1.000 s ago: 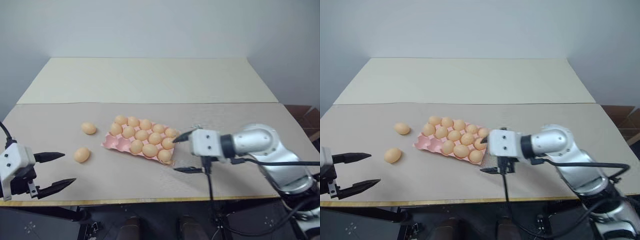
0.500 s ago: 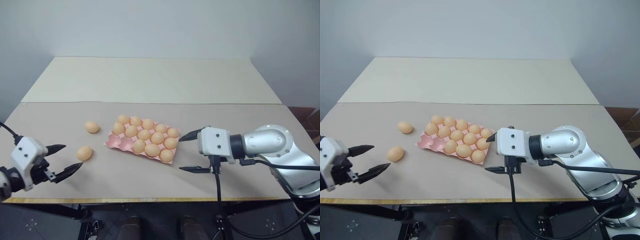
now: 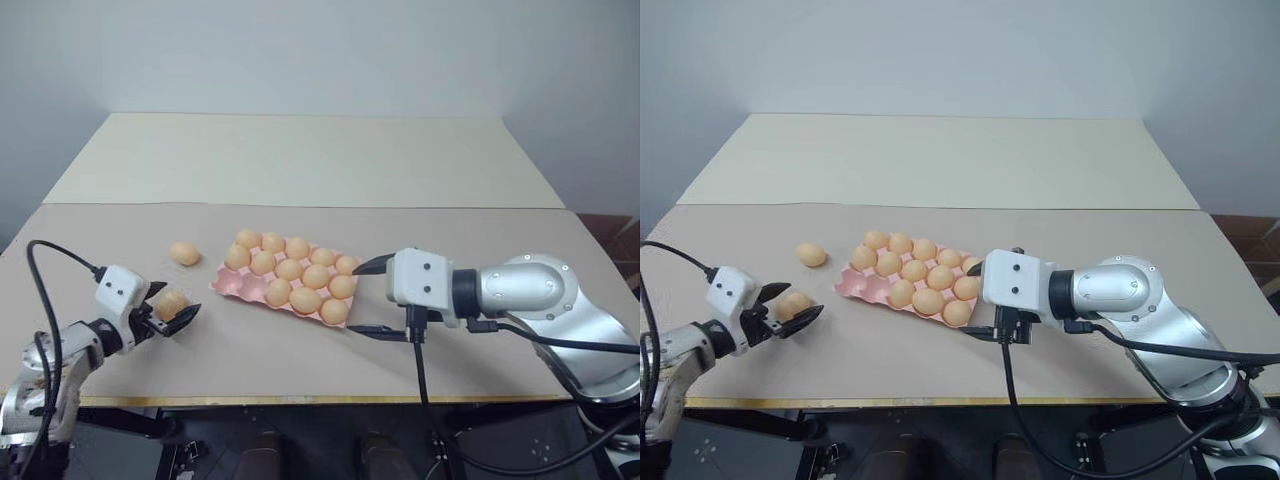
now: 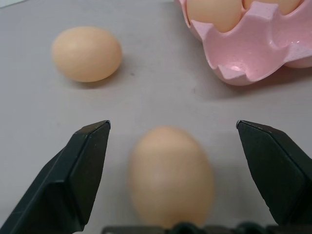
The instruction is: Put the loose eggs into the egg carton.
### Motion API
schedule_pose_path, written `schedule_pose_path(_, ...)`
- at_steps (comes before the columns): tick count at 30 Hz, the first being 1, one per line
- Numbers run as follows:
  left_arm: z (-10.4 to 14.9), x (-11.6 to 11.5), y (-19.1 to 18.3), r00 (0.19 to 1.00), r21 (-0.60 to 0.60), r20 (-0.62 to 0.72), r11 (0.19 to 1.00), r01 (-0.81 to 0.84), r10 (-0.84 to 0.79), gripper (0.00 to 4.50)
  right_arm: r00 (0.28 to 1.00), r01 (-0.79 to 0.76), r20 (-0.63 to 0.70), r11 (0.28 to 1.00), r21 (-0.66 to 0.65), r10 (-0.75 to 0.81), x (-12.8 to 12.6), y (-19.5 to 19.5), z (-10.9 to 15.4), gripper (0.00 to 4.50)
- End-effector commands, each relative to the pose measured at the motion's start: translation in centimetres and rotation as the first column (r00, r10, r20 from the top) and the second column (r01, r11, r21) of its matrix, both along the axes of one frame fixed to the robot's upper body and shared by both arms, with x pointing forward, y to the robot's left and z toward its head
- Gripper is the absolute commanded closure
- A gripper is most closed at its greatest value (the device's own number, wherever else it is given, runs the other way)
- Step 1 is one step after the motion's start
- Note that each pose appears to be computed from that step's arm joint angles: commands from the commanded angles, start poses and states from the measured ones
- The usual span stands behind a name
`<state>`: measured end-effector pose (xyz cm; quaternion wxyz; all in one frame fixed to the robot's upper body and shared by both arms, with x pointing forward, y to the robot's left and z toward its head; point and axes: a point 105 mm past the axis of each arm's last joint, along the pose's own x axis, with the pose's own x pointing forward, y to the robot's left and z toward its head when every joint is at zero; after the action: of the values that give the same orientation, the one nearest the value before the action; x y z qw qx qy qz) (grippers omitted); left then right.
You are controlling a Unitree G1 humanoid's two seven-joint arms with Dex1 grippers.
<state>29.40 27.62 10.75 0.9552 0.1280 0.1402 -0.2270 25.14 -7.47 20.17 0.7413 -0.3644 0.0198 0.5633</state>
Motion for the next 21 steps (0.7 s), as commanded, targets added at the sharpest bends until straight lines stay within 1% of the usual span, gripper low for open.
schedule_pose_path(1,-0.1,0.3,0.1,1.000,0.038,-0.017,0.999,0.003,-0.002,0.18,0.999,-0.008,0.031,1.000,0.008,0.008,-0.5,0.3,0.6,0.01)
schedule_pose_path(4,-0.2,-0.1,0.0,0.999,0.044,-0.034,0.999,0.028,-0.027,0.89,0.999,0.003,0.032,1.000,0.007,-0.003,-0.5,0.2,0.5,0.00)
schedule_pose_path(9,-0.6,-0.3,0.5,0.999,0.076,-0.041,0.997,0.005,-0.002,2.54,0.999,0.015,0.033,1.000,0.006,-0.016,-0.4,0.2,0.4,0.00)
schedule_pose_path(10,-0.5,-0.3,0.5,1.000,0.088,-0.018,0.996,0.012,-0.010,2.70,0.999,0.017,0.035,1.000,0.005,-0.017,-0.4,0.2,0.4,0.00)
schedule_pose_path(11,-0.3,-0.2,0.4,1.000,0.097,-0.001,0.995,0.019,-0.019,2.72,0.999,0.017,0.036,1.000,0.004,-0.018,-0.4,0.2,0.4,0.00)
schedule_pose_path(14,1.9,-0.4,-0.5,0.991,0.026,0.117,0.998,0.059,-0.061,2.72,0.999,0.024,0.039,1.000,0.003,-0.024,-0.4,0.2,0.4,0.00)
schedule_pose_path(16,2.7,-0.6,-0.7,0.984,0.010,0.161,0.997,0.076,-0.077,2.72,0.999,0.027,0.040,1.000,0.002,-0.027,-0.4,0.2,0.3,0.00)
schedule_pose_path(19,6.7,-0.8,-2.7,0.940,-0.084,0.312,0.982,0.170,-0.136,2.72,0.998,0.042,0.042,0.999,0.005,-0.042,-0.4,0.1,0.4,0.00)
schedule_pose_path(20,7.7,-0.7,-3.5,0.923,-0.101,0.348,0.972,0.211,-0.164,2.72,0.998,0.046,0.045,0.999,0.006,-0.046,-0.4,0.1,0.4,0.00)
schedule_pose_path(21,8.1,-0.6,-3.9,0.914,-0.109,0.364,0.966,0.233,-0.179,2.72,0.998,0.048,0.047,0.999,0.007,-0.048,-0.4,0.1,0.5,0.00)
